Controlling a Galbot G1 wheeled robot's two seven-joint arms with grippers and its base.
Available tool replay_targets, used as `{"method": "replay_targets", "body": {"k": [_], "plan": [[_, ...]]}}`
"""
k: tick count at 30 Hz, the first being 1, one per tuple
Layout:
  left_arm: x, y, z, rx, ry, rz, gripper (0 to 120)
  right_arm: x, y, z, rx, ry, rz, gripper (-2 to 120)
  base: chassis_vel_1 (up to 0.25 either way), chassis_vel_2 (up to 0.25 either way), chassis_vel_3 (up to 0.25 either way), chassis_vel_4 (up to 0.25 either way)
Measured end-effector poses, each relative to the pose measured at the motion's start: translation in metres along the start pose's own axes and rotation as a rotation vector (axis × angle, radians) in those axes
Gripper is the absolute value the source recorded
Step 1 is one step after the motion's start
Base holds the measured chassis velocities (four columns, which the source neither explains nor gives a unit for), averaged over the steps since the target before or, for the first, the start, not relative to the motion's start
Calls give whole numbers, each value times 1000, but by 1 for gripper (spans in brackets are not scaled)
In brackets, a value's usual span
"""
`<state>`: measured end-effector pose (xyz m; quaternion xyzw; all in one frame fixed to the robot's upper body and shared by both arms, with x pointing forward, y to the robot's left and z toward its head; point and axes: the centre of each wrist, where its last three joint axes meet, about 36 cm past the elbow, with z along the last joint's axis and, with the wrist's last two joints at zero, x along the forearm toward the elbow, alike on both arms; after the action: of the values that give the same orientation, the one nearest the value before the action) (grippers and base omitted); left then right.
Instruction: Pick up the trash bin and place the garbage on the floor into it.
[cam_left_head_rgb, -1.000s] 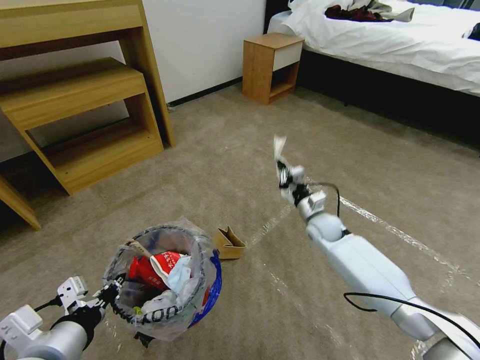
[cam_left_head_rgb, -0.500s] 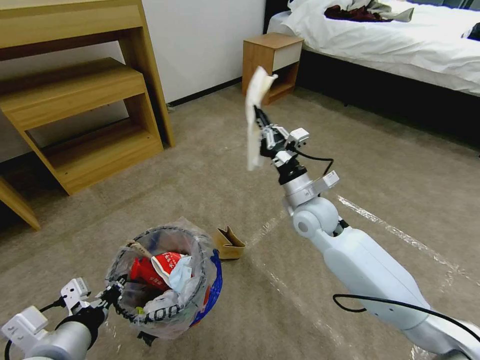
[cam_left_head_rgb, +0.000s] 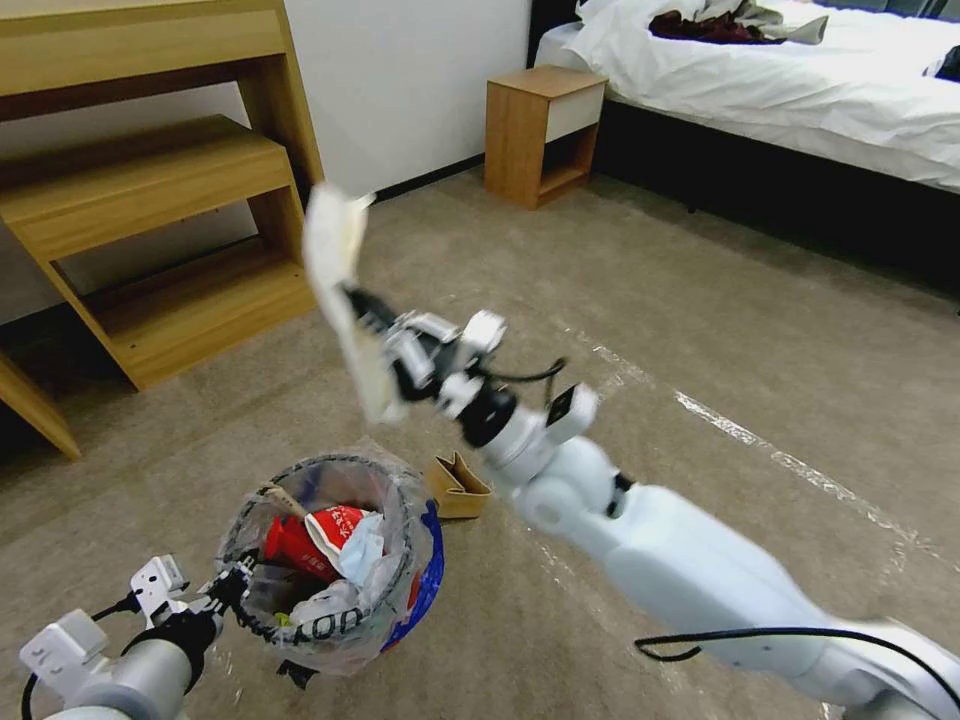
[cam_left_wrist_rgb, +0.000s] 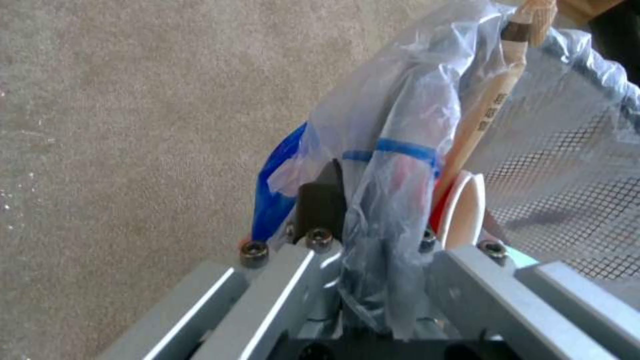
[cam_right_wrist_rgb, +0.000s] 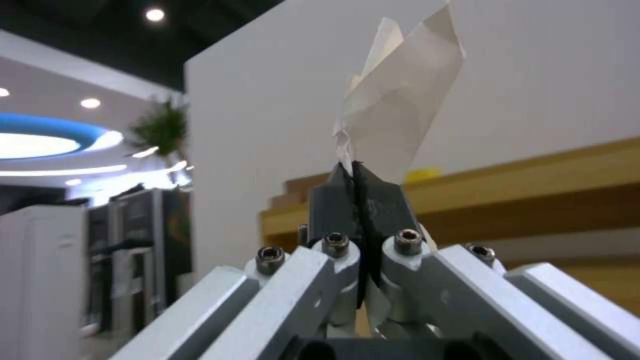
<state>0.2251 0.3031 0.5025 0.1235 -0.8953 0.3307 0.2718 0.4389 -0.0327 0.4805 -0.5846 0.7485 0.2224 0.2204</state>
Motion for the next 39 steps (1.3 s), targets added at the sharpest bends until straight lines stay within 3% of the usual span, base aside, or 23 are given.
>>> {"method": "replay_targets", "body": {"k": [9, 17, 25, 39], "plan": [[0, -1, 3, 0, 5, -2, 0, 5, 18, 60, -29, 83, -60, 0, 0, 0, 0, 0], [3, -4, 5, -9, 14, 0, 0, 17, -9, 99, 27, 138, -40, 0, 0, 0, 0, 0], [5, -5, 7, -19, 26, 8, 0, 30, -48, 114, 115, 166, -8, 0, 0, 0, 0, 0], [7, -7, 7, -28, 30, 17, 0, 47, -69, 116, 166, 199, 16, 0, 0, 0, 0, 0]]}}
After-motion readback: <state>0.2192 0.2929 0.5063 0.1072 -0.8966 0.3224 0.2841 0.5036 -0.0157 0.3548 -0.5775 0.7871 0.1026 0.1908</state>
